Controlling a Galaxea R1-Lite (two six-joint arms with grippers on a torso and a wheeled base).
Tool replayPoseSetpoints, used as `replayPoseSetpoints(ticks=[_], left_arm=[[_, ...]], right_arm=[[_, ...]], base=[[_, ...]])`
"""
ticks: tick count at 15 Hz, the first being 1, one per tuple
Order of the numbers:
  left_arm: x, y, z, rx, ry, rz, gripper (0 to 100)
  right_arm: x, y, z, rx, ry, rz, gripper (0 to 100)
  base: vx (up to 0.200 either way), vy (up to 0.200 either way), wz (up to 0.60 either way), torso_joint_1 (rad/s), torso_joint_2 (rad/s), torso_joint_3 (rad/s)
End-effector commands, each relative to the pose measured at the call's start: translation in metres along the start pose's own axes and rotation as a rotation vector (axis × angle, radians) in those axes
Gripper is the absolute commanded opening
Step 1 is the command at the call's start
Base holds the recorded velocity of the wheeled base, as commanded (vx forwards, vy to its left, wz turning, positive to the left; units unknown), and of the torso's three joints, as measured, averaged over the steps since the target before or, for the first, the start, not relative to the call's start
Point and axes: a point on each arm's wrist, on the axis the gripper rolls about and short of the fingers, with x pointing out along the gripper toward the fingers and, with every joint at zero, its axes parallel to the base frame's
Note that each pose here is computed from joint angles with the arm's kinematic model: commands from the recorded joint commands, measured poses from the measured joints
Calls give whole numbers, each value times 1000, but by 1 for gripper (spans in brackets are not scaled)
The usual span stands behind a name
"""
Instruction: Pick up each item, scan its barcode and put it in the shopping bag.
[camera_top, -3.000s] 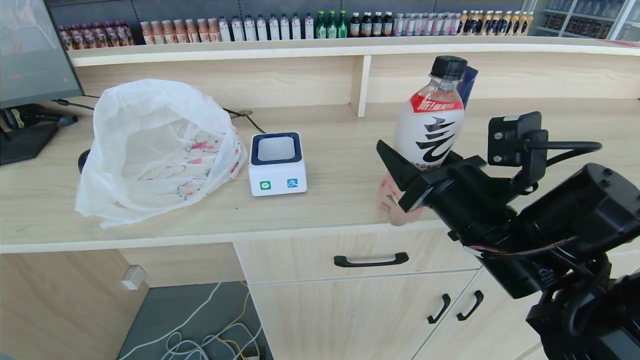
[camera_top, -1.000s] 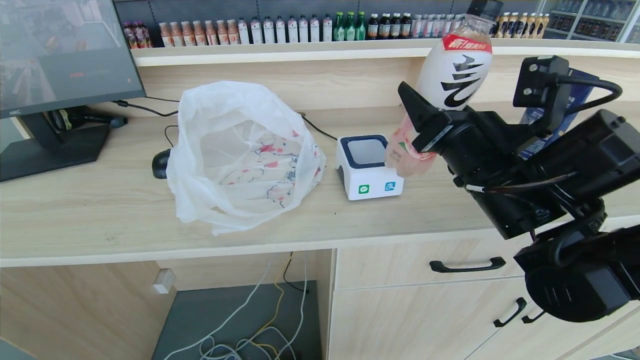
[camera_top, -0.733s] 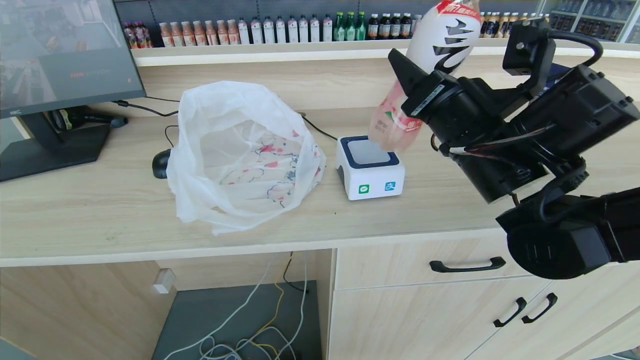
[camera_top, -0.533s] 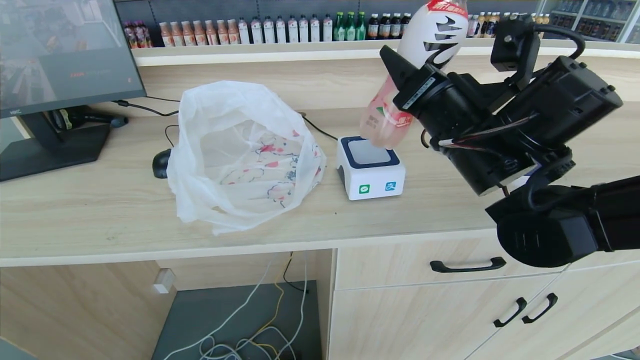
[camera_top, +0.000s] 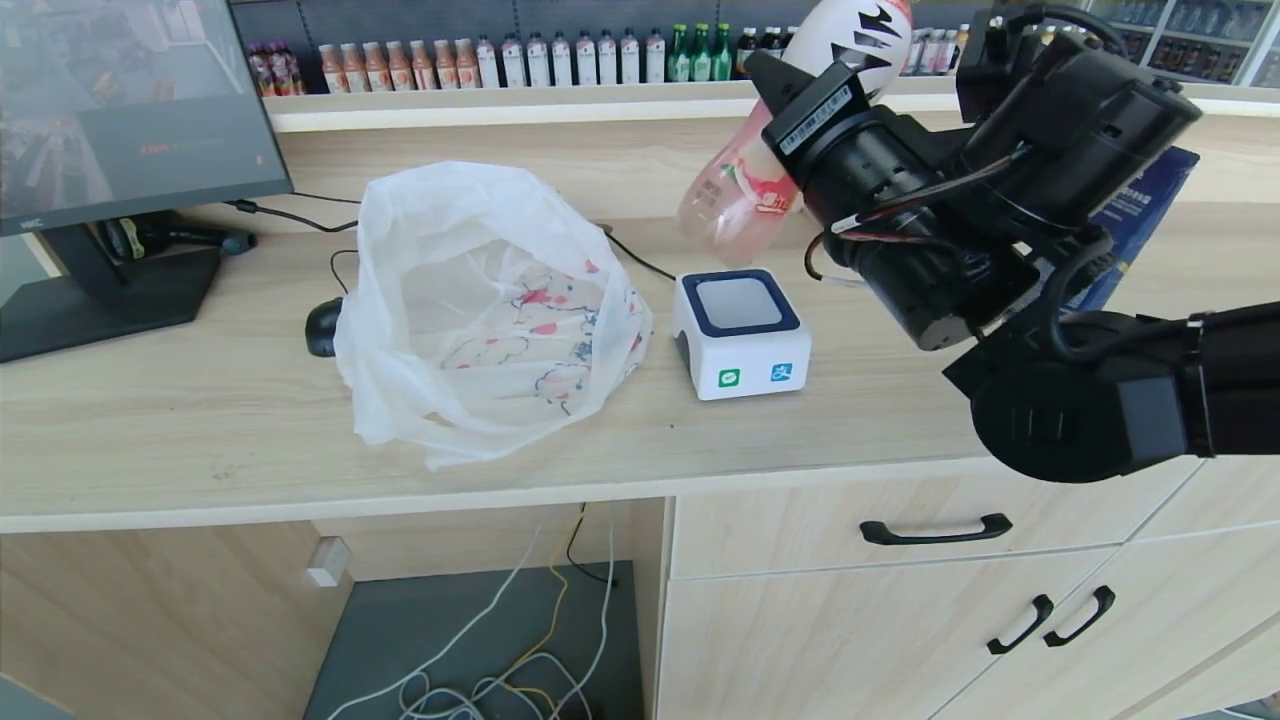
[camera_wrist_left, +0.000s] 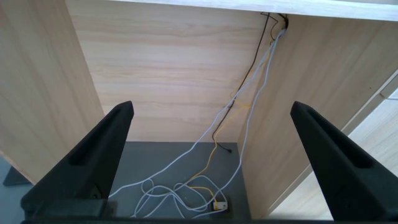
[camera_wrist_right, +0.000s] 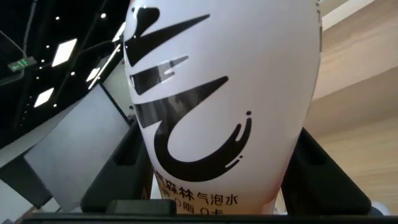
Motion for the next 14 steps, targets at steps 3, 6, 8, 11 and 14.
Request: replayPoseSetpoints(ticks=[3,6,8,11,14], left_arm=[[0,0,0,-1,0,1,100],[0,0,0,-1,0,1,100],[0,0,0,-1,0,1,100],[0,0,0,-1,0,1,100],[0,0,0,-1,0,1,100]], right_arm=[[4,5,0,129,-1,-55,0],[5,0,-6,189,28,-112,0],[6,-3,-11,234,46,-144,0],[8,-7,-20,258,61,-159,0],[9,-12,-32,272,82,-174,0]], base=[[0,0,0,0,0,0],[0,0,0,0,0,0],[0,0,0,0,0,0],[0,0,0,0,0,0],[0,0,0,0,0,0]])
